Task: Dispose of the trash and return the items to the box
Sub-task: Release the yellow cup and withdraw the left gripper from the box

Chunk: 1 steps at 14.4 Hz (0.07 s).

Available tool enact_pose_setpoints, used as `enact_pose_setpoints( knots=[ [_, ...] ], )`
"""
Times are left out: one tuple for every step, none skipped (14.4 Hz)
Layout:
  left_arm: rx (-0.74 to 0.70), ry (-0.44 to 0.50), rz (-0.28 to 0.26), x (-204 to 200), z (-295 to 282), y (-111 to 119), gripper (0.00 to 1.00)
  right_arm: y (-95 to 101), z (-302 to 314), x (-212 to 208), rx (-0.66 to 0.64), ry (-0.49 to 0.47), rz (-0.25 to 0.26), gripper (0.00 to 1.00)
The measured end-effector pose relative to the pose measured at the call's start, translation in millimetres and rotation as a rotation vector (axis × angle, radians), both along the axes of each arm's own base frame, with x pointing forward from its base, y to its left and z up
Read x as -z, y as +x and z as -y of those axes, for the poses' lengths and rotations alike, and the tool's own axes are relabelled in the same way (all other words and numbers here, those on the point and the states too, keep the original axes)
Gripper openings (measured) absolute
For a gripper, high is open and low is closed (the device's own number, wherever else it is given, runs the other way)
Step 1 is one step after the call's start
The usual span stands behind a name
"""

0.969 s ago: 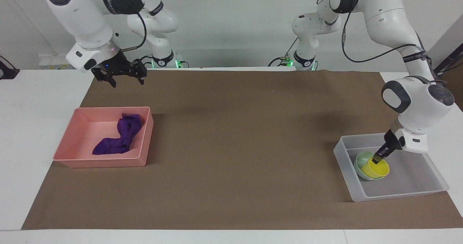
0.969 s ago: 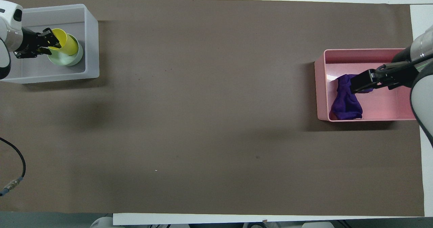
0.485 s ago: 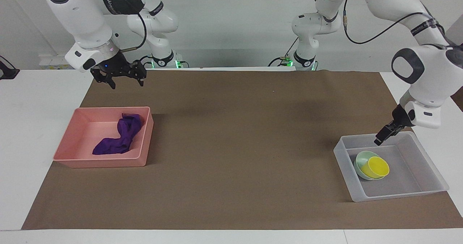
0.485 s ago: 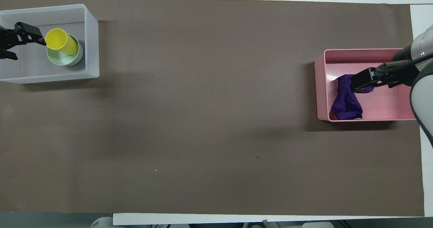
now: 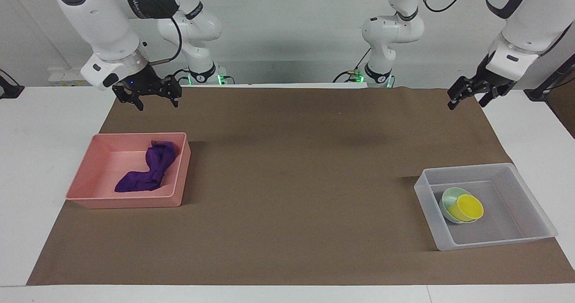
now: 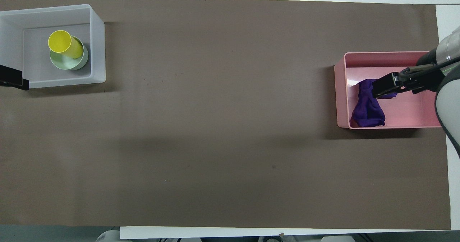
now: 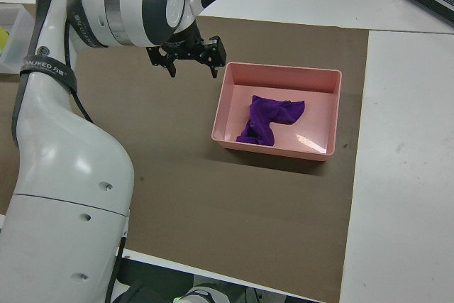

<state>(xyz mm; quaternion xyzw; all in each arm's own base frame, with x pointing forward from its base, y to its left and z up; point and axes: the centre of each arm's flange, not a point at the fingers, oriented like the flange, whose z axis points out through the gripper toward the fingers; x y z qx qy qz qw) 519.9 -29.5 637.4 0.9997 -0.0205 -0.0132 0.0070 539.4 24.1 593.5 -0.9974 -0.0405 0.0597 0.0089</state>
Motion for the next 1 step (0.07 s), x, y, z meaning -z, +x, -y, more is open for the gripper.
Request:
enact_pose_setpoints(
  knots=[
    [0.009, 0.000, -0.002, -0.9, 0.2, -1.4, 1.00, 0.0, 1.3, 0.7, 0.002, 0.000, -0.001, 1.00]
  ],
)
